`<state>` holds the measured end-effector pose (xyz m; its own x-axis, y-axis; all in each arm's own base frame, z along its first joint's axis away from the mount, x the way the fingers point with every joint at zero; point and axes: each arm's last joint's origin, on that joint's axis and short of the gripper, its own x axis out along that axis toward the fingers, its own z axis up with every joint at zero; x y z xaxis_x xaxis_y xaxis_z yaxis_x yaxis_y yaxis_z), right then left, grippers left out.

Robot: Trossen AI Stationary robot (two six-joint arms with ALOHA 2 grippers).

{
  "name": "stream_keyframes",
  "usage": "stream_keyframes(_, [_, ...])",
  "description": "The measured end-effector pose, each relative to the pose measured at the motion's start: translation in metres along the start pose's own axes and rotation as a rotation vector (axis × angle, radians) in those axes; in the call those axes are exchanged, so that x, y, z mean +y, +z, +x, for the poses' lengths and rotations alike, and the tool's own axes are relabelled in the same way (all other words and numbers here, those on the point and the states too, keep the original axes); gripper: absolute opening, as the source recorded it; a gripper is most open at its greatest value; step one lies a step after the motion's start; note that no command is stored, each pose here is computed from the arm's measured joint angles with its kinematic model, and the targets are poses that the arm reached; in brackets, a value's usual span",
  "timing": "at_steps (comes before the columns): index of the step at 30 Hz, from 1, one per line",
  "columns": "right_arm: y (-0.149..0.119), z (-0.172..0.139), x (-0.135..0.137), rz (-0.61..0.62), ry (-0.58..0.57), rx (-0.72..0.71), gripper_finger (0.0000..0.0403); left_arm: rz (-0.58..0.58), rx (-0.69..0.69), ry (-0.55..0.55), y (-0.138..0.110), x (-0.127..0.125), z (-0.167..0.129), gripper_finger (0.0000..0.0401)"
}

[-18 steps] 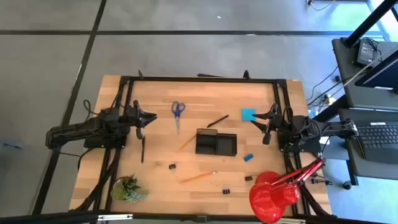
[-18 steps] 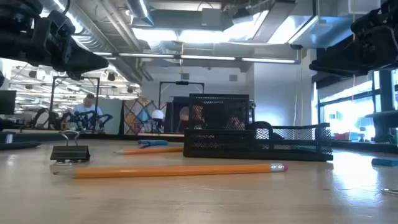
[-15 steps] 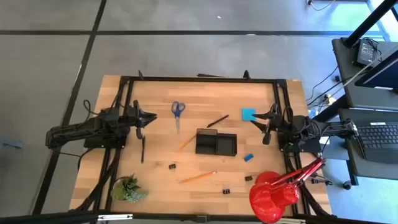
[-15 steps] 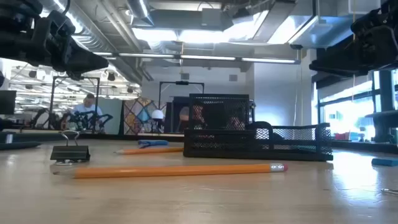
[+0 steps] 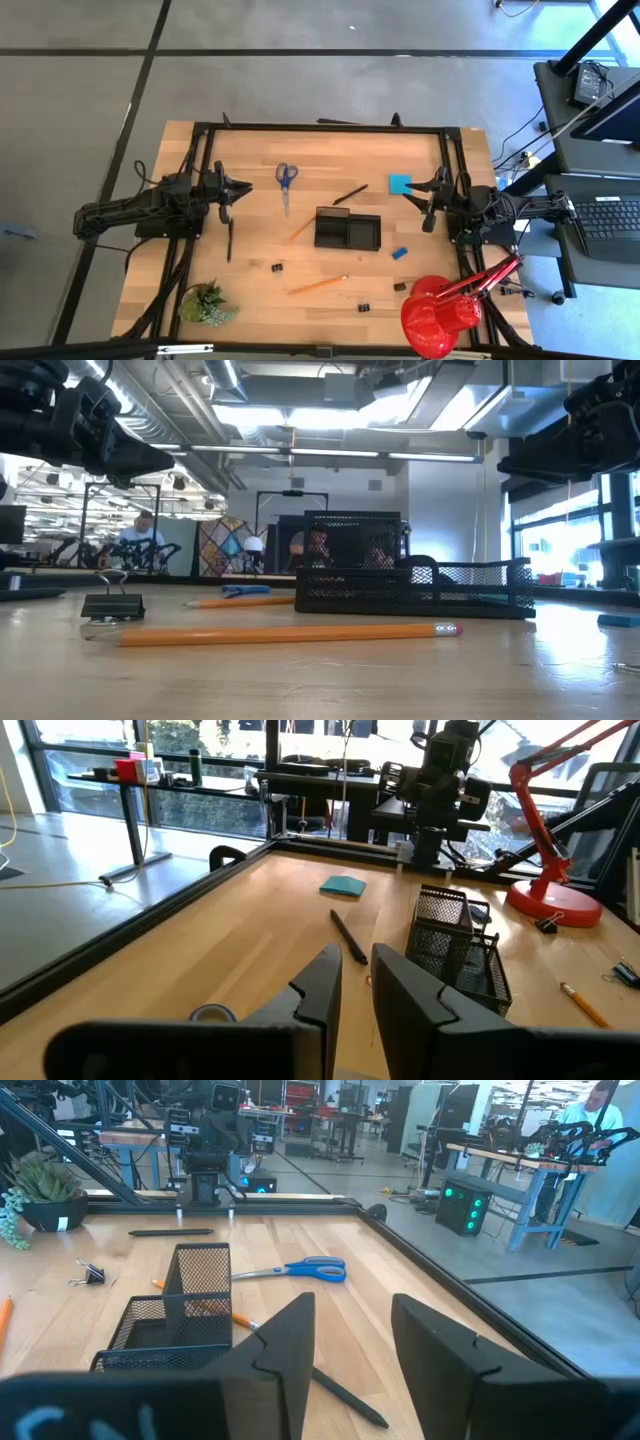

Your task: Pick and place office supplies into organizer

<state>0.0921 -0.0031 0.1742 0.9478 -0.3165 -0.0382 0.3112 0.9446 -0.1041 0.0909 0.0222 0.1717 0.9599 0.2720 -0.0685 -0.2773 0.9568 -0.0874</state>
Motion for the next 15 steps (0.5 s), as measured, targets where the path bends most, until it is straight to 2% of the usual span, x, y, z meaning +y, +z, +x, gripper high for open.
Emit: stream_keyframes(15, [-0.0001,0.0000,0.0000,0.000,0.000,0.000,0.0139,0.000,0.000,0.000,0.0000,0.0000,0.0000,0.0054])
